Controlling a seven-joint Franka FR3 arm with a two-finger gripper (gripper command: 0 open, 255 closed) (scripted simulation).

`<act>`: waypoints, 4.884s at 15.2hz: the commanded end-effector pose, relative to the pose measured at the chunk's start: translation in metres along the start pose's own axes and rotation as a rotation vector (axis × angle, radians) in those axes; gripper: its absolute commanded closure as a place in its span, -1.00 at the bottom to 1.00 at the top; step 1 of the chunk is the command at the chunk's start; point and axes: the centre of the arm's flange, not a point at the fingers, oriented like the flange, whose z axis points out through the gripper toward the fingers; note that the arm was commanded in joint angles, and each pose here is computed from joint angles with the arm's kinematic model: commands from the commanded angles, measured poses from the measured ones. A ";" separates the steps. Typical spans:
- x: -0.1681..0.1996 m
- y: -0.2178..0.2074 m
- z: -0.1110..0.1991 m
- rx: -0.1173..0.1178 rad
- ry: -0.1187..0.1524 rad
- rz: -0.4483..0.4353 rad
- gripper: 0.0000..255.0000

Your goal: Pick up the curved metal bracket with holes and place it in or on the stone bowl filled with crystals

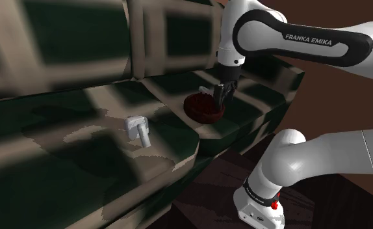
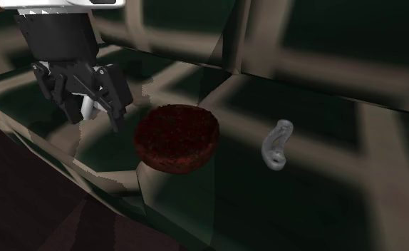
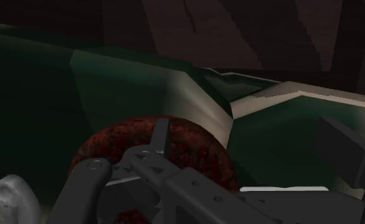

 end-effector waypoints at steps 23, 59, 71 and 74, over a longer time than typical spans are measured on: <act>0.165 0.221 0.080 0.064 0.097 0.141 -1.00; 0.238 0.325 0.156 0.092 0.141 0.205 1.00; 0.230 0.330 0.093 0.092 0.141 0.205 1.00; 0.227 0.331 0.078 0.092 0.141 0.205 1.00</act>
